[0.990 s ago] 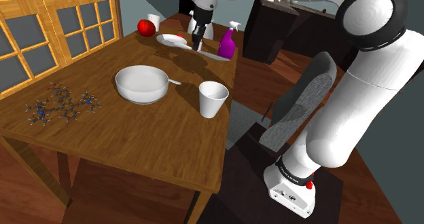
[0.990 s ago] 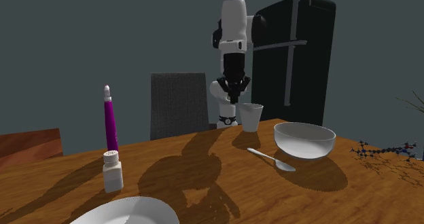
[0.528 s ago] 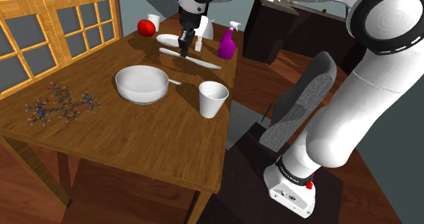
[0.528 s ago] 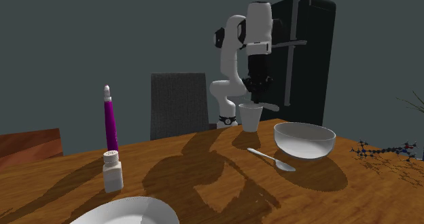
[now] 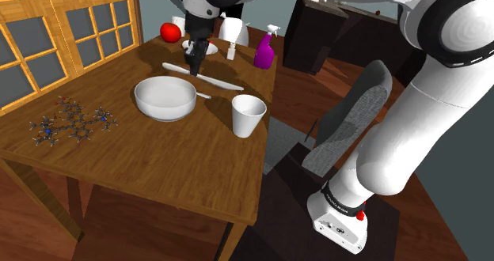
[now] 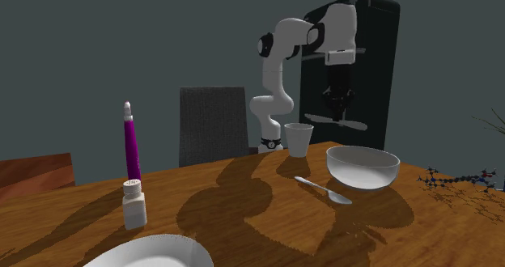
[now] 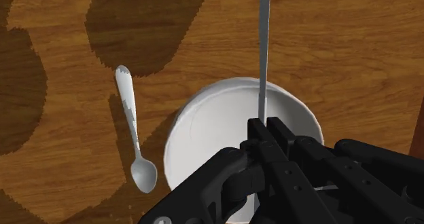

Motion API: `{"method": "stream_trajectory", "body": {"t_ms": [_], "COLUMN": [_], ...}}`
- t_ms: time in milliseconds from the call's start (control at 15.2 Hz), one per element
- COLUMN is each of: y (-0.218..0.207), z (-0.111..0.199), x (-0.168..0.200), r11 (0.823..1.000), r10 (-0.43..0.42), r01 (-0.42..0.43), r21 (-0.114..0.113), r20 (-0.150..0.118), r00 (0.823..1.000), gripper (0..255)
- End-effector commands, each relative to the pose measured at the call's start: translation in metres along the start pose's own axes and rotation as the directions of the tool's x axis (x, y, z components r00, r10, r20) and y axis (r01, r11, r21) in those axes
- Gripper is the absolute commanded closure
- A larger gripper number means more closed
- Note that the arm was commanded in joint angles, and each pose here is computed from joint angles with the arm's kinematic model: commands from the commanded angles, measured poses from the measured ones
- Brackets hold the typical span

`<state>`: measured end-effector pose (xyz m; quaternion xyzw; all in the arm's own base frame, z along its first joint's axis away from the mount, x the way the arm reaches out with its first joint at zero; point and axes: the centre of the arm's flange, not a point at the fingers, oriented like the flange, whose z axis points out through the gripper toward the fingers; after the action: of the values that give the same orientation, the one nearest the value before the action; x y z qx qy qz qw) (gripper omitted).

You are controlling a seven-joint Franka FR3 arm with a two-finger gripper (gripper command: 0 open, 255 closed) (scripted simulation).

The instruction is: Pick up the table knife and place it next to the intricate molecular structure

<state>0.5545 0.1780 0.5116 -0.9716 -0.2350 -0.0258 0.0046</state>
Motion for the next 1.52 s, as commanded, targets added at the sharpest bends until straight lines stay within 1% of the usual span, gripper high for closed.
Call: {"method": "stream_trajectory", "body": {"t_ms": [0,594,1452], "y": [-0.057,-0.175,-0.175], "z": [0.003,0.004,0.073], "x": [0.007,0.029,0.025], "r11": [0.999,0.999,0.999], "r10": [-0.05,-0.05,-0.05], "r01": [0.05,0.05,0.05], "r21": [0.003,0.003,0.003], "r20": [0.0,0.0,0.0], "r00": [0.999,0.999,0.999], "gripper": [255,255,255]}}
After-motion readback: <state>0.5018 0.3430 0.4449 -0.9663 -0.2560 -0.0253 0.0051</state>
